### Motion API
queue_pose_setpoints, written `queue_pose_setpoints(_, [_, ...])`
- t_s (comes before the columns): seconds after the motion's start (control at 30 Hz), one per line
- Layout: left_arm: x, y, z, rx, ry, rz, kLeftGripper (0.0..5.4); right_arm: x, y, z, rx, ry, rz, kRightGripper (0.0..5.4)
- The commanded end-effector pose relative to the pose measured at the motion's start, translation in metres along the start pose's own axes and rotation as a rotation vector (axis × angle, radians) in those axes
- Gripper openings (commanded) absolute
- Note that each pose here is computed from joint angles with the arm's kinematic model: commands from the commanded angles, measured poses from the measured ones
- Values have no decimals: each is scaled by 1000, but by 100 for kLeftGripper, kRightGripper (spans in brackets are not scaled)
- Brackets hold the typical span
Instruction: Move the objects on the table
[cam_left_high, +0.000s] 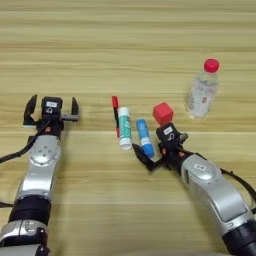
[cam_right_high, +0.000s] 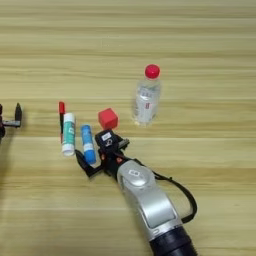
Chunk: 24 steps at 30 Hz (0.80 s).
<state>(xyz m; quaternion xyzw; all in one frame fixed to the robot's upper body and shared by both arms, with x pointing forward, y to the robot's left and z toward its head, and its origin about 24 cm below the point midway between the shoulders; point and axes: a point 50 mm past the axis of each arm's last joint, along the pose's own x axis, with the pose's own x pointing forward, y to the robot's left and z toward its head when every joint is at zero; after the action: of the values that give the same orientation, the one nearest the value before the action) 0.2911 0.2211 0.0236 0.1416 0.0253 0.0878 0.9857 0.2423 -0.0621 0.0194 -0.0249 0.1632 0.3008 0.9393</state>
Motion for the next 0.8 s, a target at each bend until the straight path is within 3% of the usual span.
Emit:
queue_pose_setpoints(0.03, [2,-1,4,-12,-17,0,540,-2,-1,-19,57,98,-8,494])
queue_pose_setpoints(0.8, [2,-1,3,-15,-14,-3,540,0,-2,-19,70,99,-13,254])
